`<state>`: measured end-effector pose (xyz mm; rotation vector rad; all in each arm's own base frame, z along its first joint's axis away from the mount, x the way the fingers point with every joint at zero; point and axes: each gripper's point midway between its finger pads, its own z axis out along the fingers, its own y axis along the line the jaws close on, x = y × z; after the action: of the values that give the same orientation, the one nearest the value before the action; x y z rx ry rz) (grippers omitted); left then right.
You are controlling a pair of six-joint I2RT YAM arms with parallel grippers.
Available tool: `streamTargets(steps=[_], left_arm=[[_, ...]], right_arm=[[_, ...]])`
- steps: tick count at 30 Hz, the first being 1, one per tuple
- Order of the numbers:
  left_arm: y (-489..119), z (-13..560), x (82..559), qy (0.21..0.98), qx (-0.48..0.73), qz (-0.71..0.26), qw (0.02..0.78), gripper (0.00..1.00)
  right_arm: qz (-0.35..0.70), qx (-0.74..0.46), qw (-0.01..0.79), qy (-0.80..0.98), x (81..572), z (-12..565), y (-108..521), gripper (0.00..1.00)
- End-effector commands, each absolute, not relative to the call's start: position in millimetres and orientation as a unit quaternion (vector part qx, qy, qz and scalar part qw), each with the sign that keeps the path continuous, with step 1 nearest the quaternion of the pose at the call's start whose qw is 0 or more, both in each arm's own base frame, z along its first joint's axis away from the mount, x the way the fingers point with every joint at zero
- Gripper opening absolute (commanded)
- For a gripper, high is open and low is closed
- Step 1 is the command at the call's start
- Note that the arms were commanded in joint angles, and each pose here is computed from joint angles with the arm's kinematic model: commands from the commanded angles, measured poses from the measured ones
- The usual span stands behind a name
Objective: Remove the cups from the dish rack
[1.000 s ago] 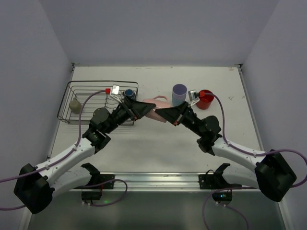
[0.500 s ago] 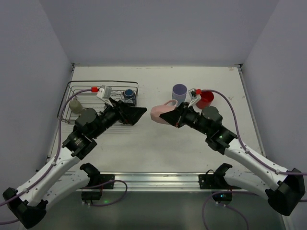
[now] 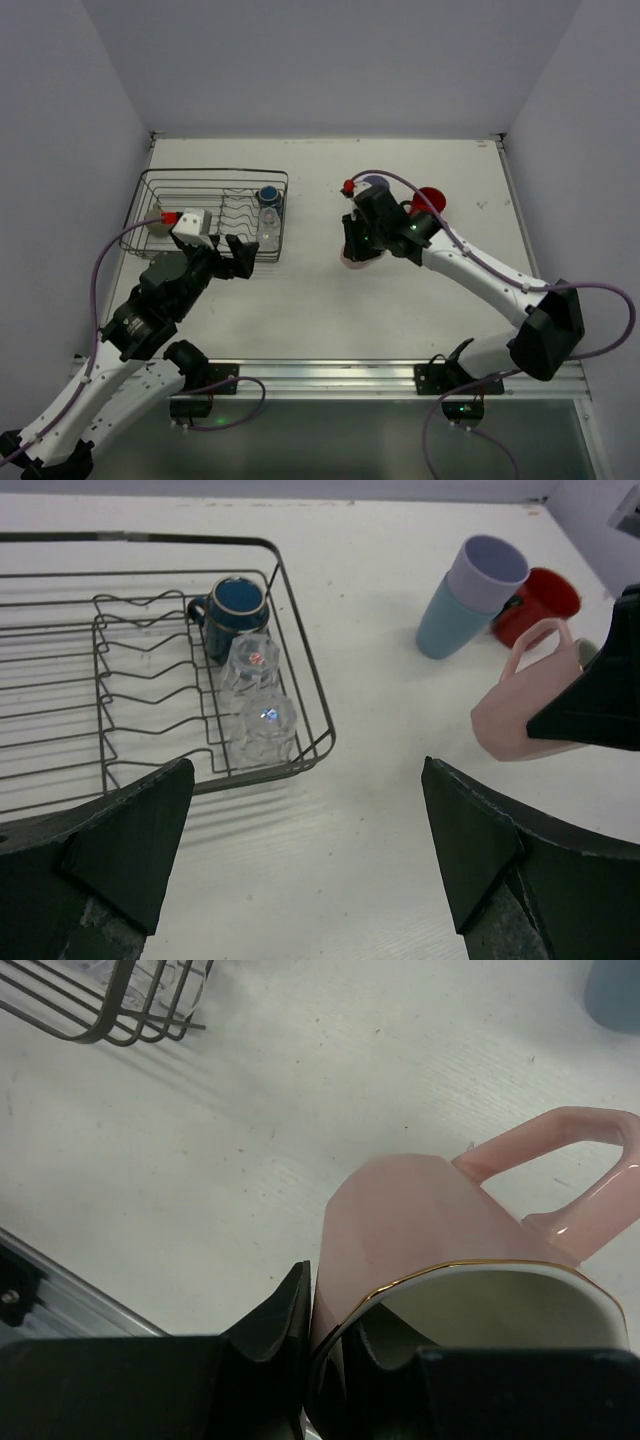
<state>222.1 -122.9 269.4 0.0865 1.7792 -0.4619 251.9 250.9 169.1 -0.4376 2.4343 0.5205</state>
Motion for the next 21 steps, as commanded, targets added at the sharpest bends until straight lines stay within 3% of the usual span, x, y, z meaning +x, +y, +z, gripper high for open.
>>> streamTargets(steps=[1,12,21], left_arm=[[-107,257,225,0.777,0.043,-0.147,0.61,1.0],[-90,269,218,0.756,0.027,-0.139,0.639,1.0],[-84,269,220,0.755,0.015,-0.131,0.642,1.0]], right_arm=[[0.172,-0.225,0.34,0.897,271,202,277,0.0],[0.088,-0.284,0.298,0.907,341,149,336,0.0],[0.042,-0.298,0.281,0.911,367,109,345,0.0]])
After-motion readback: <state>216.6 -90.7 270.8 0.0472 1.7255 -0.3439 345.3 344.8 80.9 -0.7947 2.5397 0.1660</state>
